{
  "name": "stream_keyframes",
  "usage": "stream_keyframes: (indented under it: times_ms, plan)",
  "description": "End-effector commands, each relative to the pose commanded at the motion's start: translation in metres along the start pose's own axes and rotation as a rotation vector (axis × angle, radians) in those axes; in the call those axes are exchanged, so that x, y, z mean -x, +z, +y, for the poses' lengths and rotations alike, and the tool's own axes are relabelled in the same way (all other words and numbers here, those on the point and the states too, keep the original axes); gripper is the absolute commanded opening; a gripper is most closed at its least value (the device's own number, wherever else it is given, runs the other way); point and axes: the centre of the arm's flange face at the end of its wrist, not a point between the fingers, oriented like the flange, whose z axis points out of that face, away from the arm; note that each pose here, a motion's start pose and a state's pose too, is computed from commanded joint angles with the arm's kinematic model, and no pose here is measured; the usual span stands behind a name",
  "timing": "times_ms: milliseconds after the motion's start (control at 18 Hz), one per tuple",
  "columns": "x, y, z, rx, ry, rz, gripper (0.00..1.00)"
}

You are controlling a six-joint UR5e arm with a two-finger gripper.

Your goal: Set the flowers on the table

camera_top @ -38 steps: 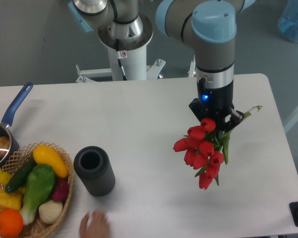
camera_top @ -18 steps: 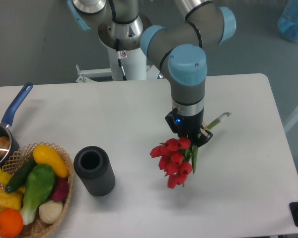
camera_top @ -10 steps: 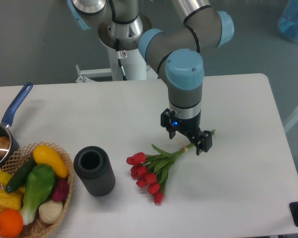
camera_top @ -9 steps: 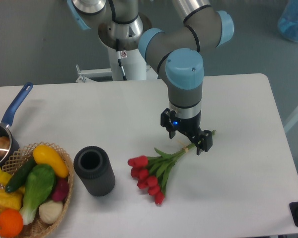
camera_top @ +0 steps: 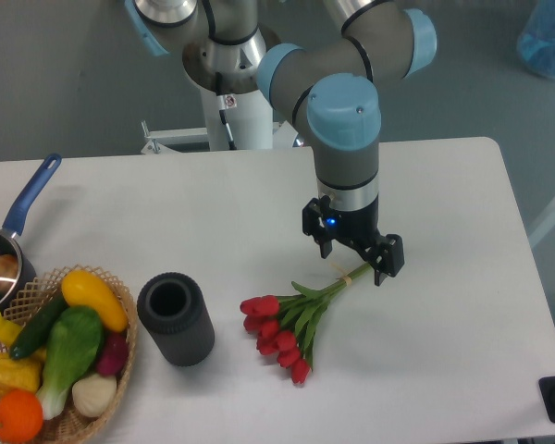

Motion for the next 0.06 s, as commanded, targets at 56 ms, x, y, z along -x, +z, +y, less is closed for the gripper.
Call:
stream_keyframes:
  times_ms: [56]
  plan:
    - [-0.0011, 0.0007, -0.0005, 0.001, 0.002, 0.003, 1.0]
